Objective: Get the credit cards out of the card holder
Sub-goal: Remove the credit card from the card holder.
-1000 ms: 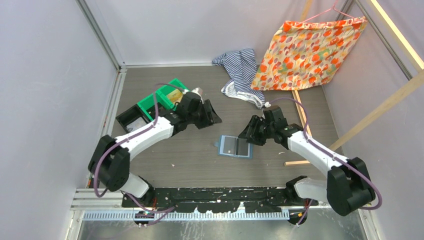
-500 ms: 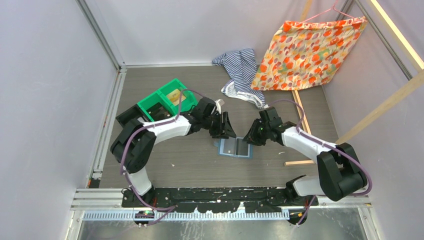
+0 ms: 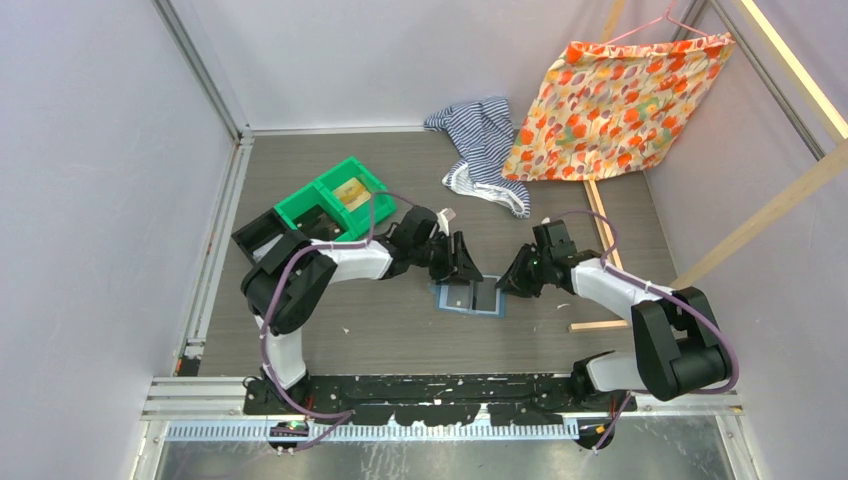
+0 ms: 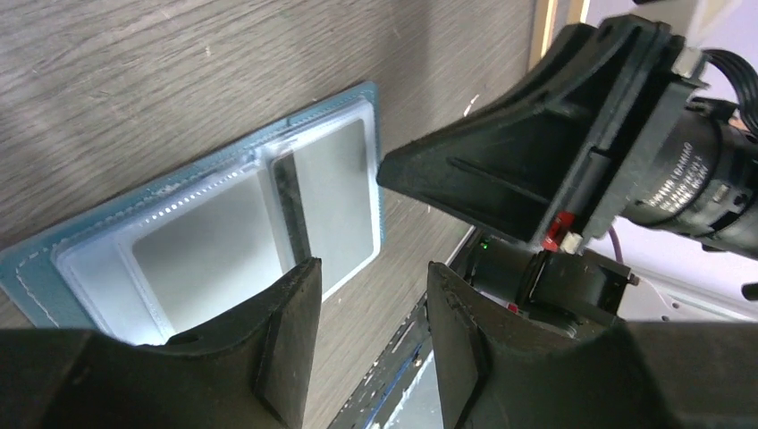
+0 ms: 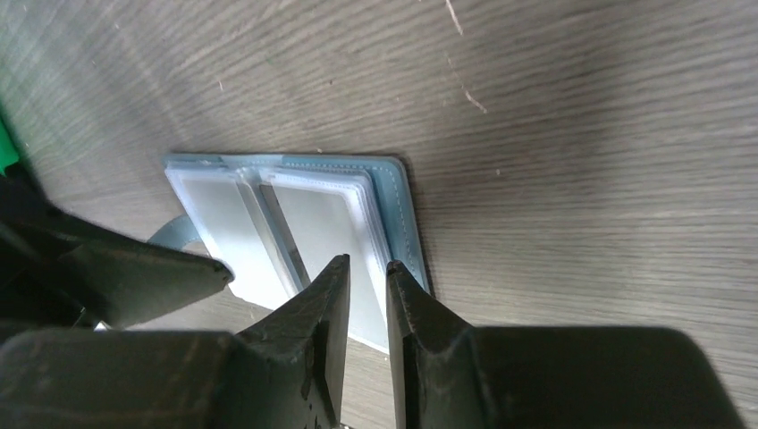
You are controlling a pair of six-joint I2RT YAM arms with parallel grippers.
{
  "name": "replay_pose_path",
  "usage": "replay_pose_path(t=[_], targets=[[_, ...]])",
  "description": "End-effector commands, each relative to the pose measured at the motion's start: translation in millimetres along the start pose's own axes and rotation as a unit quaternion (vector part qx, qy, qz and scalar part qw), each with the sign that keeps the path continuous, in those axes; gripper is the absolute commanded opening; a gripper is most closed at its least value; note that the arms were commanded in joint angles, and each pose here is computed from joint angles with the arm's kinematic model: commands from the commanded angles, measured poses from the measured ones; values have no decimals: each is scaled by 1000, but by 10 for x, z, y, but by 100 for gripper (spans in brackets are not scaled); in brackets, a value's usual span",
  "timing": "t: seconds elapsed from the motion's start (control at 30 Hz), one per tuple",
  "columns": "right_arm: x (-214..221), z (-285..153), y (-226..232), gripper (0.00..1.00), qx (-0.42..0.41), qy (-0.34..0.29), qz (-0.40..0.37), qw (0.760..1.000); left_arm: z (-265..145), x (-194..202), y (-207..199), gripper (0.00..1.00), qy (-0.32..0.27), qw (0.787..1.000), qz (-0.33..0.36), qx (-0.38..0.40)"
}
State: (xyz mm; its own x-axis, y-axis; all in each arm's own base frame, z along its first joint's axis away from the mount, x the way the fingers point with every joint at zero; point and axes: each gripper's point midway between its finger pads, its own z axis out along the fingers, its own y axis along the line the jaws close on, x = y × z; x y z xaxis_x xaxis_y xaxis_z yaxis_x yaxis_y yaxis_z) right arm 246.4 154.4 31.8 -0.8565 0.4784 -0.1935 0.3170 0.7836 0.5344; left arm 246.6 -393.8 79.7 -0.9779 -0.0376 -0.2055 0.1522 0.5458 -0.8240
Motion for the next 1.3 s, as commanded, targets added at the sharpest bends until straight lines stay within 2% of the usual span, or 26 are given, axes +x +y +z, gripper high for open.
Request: replay_pose_path(t=[0.0, 0.37, 1.0, 1.27], targets=[[-34, -62, 205, 26, -51, -4, -5, 999, 106, 18, 10, 48, 4, 1000, -13, 20], [33, -31, 156, 27, -55, 5, 0, 998, 180, 90, 229, 48, 10, 1000, -27, -4], [117, 99, -29, 27, -36, 11, 9, 999, 206, 134, 204, 45, 19, 1000, -18, 2], [169, 119, -67, 26, -37, 16, 17, 999, 208, 112, 169, 38, 7, 1000, -20, 18]])
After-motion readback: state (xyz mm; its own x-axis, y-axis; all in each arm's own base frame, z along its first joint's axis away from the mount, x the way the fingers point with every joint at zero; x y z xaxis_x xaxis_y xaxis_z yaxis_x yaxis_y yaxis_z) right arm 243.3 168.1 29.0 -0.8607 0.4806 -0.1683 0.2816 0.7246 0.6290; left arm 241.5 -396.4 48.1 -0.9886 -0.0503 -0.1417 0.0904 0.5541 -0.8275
